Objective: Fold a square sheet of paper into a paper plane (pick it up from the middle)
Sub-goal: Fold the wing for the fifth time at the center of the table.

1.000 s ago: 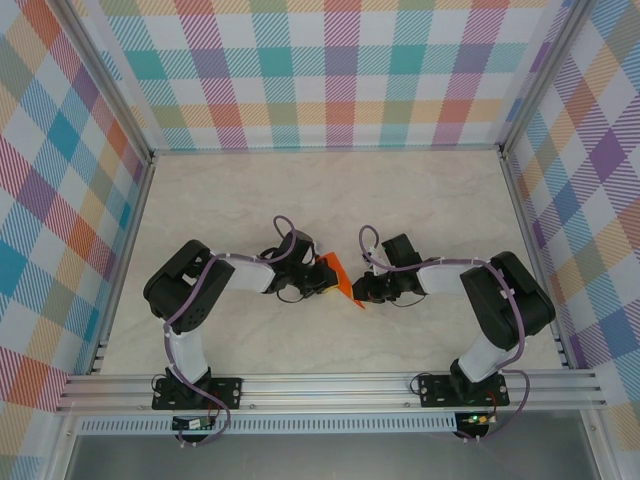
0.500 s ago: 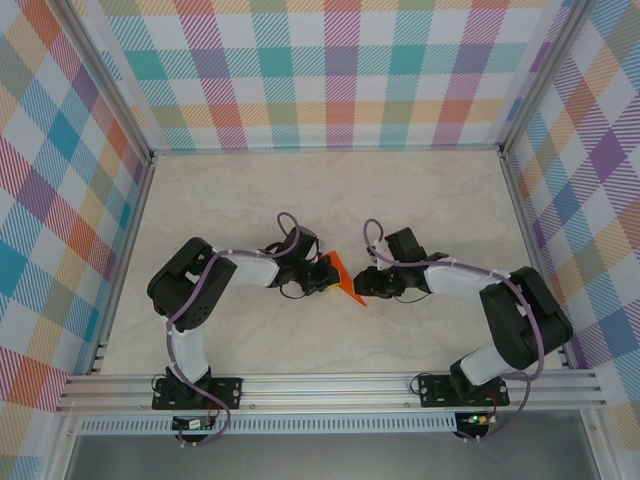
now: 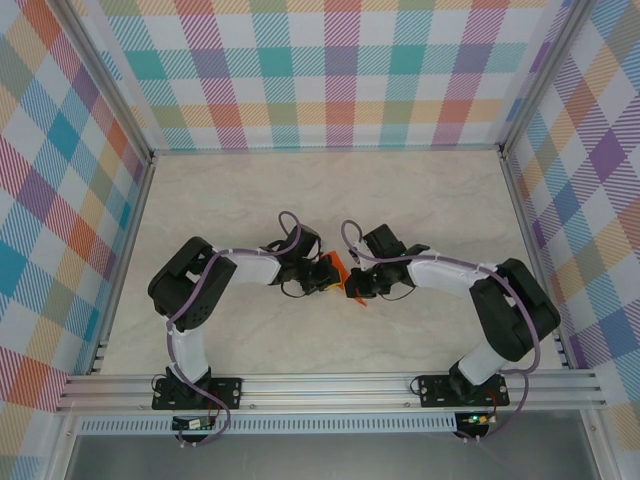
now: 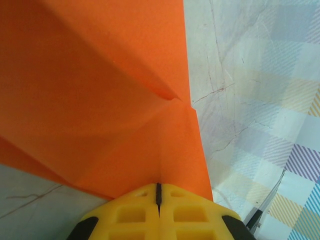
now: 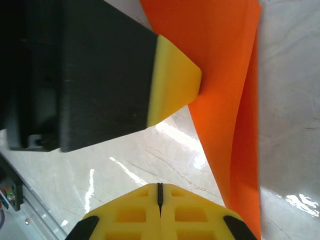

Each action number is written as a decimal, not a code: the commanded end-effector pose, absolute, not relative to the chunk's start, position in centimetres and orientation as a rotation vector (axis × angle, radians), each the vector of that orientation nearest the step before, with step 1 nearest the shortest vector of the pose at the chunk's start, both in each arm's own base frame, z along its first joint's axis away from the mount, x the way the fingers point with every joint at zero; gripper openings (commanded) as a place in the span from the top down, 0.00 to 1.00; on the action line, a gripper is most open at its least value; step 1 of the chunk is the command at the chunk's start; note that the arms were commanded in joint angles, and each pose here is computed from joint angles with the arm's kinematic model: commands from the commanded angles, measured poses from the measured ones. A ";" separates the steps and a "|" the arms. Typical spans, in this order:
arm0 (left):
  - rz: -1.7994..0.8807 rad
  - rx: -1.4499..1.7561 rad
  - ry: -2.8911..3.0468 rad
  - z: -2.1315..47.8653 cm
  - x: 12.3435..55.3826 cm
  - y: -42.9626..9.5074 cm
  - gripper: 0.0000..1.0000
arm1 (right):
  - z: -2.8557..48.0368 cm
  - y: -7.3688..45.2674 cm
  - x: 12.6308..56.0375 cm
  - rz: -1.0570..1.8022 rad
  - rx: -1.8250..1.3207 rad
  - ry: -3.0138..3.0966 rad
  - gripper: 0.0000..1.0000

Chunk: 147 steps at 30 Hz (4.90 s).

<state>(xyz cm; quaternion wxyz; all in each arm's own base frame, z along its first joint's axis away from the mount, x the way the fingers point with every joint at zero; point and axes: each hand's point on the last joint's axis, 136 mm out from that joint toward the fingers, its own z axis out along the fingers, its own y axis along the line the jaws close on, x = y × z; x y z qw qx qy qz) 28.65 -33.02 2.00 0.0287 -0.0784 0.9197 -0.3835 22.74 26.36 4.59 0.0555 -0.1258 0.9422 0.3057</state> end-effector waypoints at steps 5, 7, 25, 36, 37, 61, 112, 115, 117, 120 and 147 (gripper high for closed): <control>-0.898 -0.351 3.003 -2.7 26.8 -29.8 0.96 | 3.2 25.5 23.6 0.767 -0.314 2.945 0.99; -0.884 -0.349 3.009 -2.7 26.7 -29.6 0.96 | 2.9 25.2 23.6 0.752 -0.282 2.966 0.99; -0.776 -0.357 3.051 -3.6 26.4 -28.6 0.97 | 1.5 23.4 23.7 0.630 -0.223 3.022 0.99; -0.730 -0.353 3.069 -4.0 26.4 -28.3 0.97 | 0.9 22.7 24.0 0.600 -0.225 3.035 0.99; -0.728 -0.352 3.071 -4.0 26.3 -28.3 0.97 | 0.9 22.7 24.0 0.600 -0.224 3.039 0.98; -0.711 -0.351 3.081 -4.1 26.5 -28.3 0.97 | 2.5 23.5 22.0 0.732 -0.394 3.044 0.97; -0.659 -0.351 3.103 -4.6 26.2 -27.8 0.97 | -0.8 19.5 20.5 0.525 -0.212 3.194 0.97; -0.658 -0.351 3.102 -4.6 26.3 -27.7 0.98 | -0.3 19.6 20.7 0.544 -0.210 3.179 0.97; -0.658 -0.350 3.101 -4.6 26.3 -27.8 0.98 | 0.7 20.2 20.8 0.596 -0.220 3.150 0.97; -0.661 -0.348 3.101 -4.6 26.3 -27.8 0.98 | 1.8 20.6 20.9 0.640 -0.230 3.126 0.97; -0.671 -0.340 3.097 -4.5 26.5 -28.0 0.98 | 2.6 20.7 21.3 0.630 -0.219 3.127 0.96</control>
